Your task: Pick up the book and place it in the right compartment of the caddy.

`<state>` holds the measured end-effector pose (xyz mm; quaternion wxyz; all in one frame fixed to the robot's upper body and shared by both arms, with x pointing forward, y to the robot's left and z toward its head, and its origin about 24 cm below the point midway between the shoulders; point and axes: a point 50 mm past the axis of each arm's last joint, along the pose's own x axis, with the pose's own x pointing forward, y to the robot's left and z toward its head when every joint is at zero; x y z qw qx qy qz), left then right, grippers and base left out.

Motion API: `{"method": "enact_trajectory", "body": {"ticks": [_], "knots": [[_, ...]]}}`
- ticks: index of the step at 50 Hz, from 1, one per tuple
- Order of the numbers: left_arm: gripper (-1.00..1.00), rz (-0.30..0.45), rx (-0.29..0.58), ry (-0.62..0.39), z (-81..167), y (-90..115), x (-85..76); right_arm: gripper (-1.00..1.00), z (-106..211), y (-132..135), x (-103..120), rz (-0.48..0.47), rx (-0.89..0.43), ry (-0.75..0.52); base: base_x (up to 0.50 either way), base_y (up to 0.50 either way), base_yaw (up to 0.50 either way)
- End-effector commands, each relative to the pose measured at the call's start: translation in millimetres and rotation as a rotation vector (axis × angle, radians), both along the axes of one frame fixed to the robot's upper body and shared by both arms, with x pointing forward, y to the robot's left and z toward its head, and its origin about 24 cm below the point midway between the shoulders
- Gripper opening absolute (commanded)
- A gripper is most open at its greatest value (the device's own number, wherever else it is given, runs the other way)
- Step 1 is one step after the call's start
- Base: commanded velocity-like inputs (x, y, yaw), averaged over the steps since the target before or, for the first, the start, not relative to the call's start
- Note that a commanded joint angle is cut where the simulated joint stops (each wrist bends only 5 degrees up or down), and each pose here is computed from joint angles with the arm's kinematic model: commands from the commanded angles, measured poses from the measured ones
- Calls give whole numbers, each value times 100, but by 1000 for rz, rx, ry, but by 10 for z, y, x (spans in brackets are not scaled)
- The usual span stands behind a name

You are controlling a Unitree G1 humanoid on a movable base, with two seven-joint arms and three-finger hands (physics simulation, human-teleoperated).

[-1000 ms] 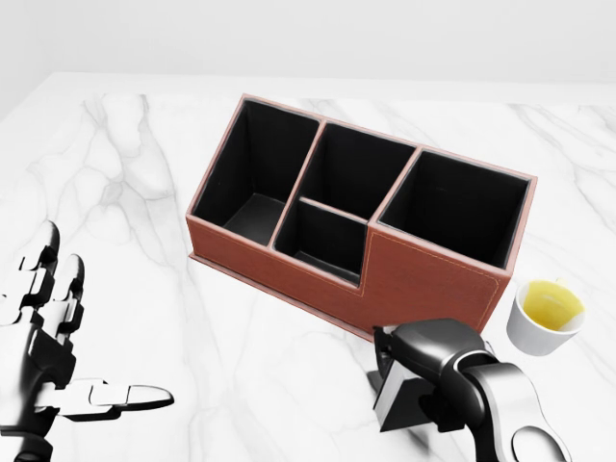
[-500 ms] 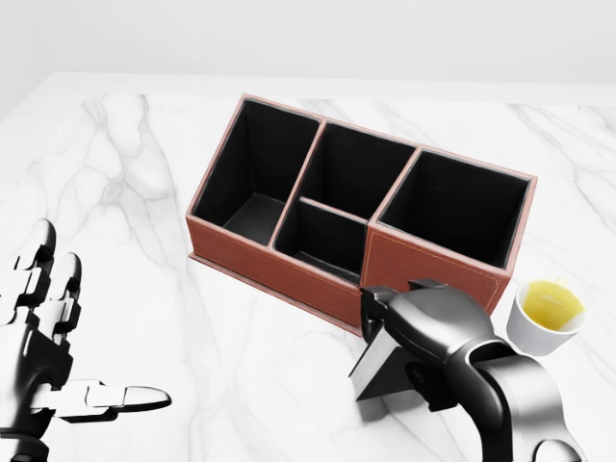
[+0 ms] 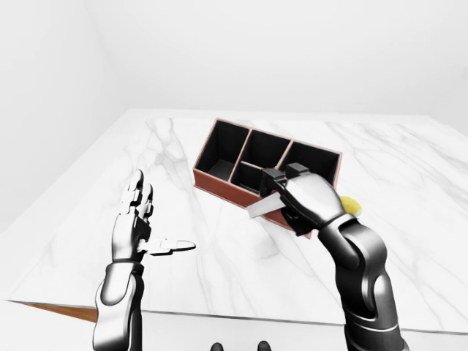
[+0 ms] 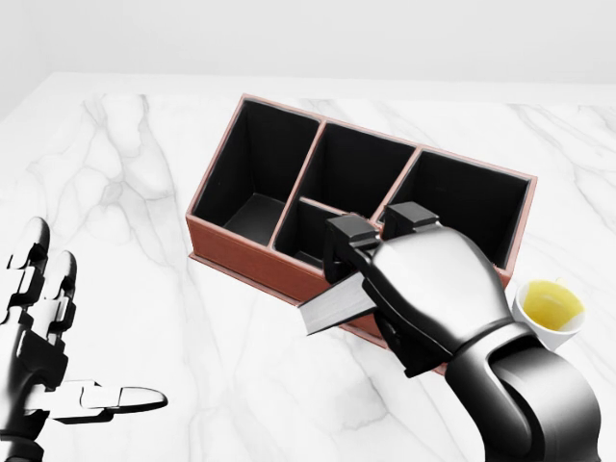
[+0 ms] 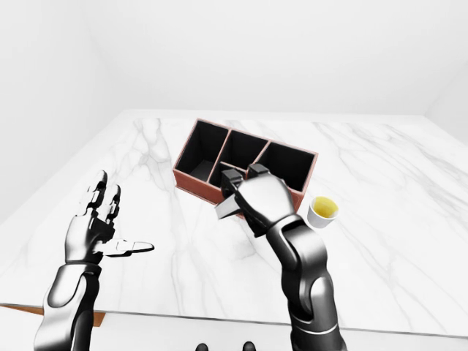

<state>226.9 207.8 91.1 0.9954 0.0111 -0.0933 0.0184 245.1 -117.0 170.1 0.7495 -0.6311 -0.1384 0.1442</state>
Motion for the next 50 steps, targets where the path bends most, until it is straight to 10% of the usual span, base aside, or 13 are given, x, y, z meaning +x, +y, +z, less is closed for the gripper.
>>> {"method": "enact_trajectory", "body": {"ticks": [1, 32, 50], "knots": [[100, 1, 0, -4, 16, 4, -5, -100, 433, 73, -169, 52, 118, -185, 0, 0, 0], [100, -5, 4, -16, 72, -10, -22, -100, 1287, 117, -229, 109, 194, -525, 0, 0, 0], [100, -13, -1, -23, 97, -16, -48, -100, 1756, 37, 109, 42, 88, -575, 0, 0, 0]]}}
